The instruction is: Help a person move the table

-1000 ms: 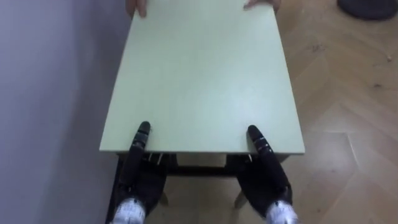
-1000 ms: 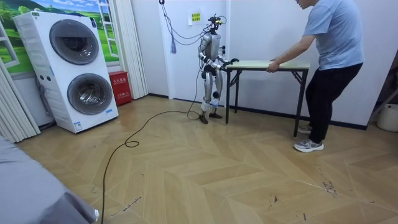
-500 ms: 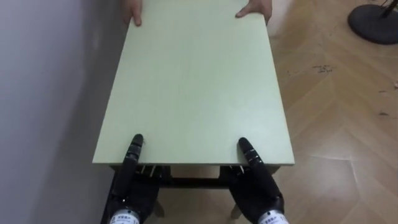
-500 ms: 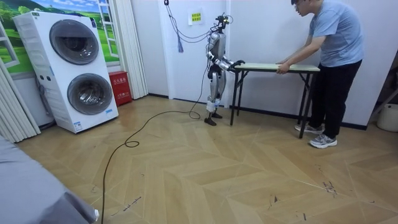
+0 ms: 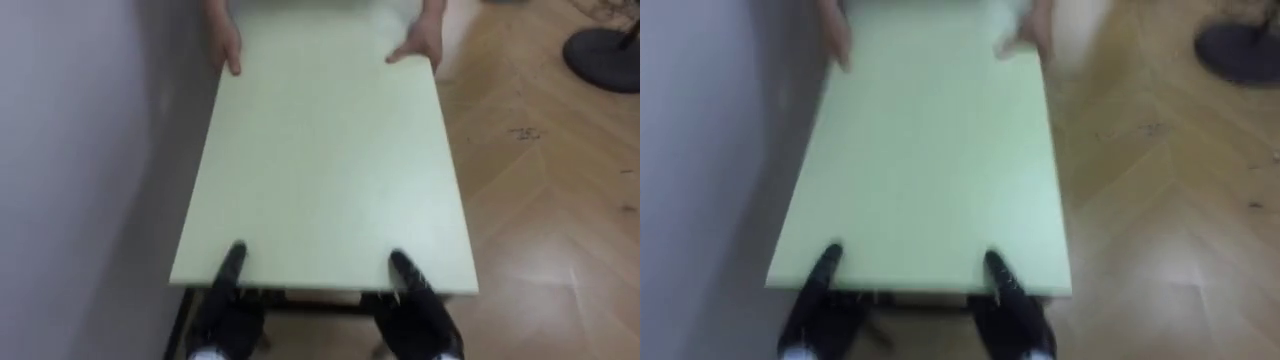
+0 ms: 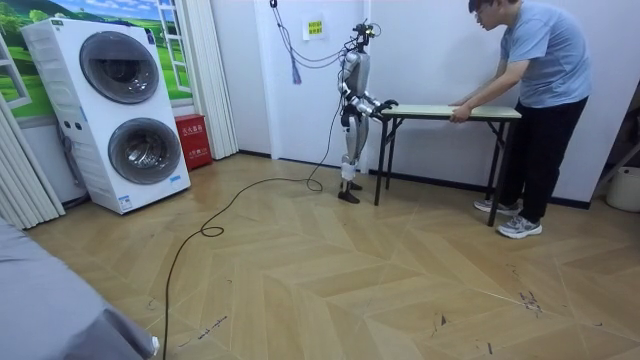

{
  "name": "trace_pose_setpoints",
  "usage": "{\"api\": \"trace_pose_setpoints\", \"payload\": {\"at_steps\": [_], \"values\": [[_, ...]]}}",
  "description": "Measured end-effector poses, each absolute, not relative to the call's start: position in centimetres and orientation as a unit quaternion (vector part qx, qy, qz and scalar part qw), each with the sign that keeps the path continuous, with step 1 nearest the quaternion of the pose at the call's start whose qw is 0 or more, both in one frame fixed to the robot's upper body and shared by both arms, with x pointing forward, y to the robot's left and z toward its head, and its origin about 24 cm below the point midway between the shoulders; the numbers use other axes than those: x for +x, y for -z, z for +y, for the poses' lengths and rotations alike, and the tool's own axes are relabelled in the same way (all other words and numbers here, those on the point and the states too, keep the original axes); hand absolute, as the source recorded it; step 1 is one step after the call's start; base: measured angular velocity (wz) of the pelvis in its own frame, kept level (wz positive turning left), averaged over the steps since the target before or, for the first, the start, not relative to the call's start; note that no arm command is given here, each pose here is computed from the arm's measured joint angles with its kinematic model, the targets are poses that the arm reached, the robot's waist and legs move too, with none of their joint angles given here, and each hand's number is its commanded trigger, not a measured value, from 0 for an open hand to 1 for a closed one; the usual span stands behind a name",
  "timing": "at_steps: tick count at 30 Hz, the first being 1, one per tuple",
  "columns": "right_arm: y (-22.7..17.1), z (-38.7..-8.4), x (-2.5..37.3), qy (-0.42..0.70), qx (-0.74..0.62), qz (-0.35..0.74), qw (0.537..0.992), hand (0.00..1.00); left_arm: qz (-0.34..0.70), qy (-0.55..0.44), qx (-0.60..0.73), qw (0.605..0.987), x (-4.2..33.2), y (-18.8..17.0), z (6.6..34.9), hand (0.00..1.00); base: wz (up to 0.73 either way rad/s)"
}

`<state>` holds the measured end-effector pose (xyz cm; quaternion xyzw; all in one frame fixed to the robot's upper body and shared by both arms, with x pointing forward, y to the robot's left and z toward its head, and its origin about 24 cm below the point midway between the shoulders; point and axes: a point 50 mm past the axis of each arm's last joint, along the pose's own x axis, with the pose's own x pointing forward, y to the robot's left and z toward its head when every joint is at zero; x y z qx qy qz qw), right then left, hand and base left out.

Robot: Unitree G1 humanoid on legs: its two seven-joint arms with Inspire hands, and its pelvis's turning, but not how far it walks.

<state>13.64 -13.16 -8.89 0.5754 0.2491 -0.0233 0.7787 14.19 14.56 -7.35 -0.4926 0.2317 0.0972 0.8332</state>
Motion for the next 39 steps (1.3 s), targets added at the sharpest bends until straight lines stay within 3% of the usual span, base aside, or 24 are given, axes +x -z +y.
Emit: {"api": "trace_pose_setpoints", "payload": {"at_steps": [2, 3, 5, 6, 16, 27, 39], "values": [[9.2, -13.7, 13.4, 0.027, 0.559, 0.255, 0.789, 0.31, 0.255, -0.072, -0.446, 0.855, 13.7, 8.1, 14.6, 0.29, -0.17], [9.1, -13.9, 13.5, 0.021, 0.549, 0.256, 0.795, 0.25, 0.259, -0.061, -0.430, 0.863, 13.8, 8.1, 14.7, 0.00, -0.08], [8.9, -13.8, 14.0, -0.012, 0.519, 0.260, 0.814, 0.17, 0.269, -0.032, -0.371, 0.889, 14.2, 8.0, 14.9, 0.00, -0.06], [8.9, -13.7, 13.9, -0.019, 0.514, 0.262, 0.816, 0.00, 0.271, -0.025, -0.358, 0.893, 14.3, 8.0, 14.9, 0.00, 0.00], [8.6, -12.7, 13.8, -0.068, 0.511, 0.266, 0.815, 0.00, 0.336, 0.027, -0.282, 0.898, 12.6, 9.1, 14.5, 0.00, 0.00], [8.5, -13.1, 13.4, -0.099, 0.497, 0.263, 0.821, 0.00, 0.335, 0.041, -0.257, 0.906, 12.8, 9.1, 14.6, 0.00, 0.00], [10.9, -13.9, 11.7, -0.213, 0.256, 0.372, 0.866, 0.00, 0.378, 0.079, -0.173, 0.906, 12.0, 10.4, 15.4, 0.00, 0.00]]}}
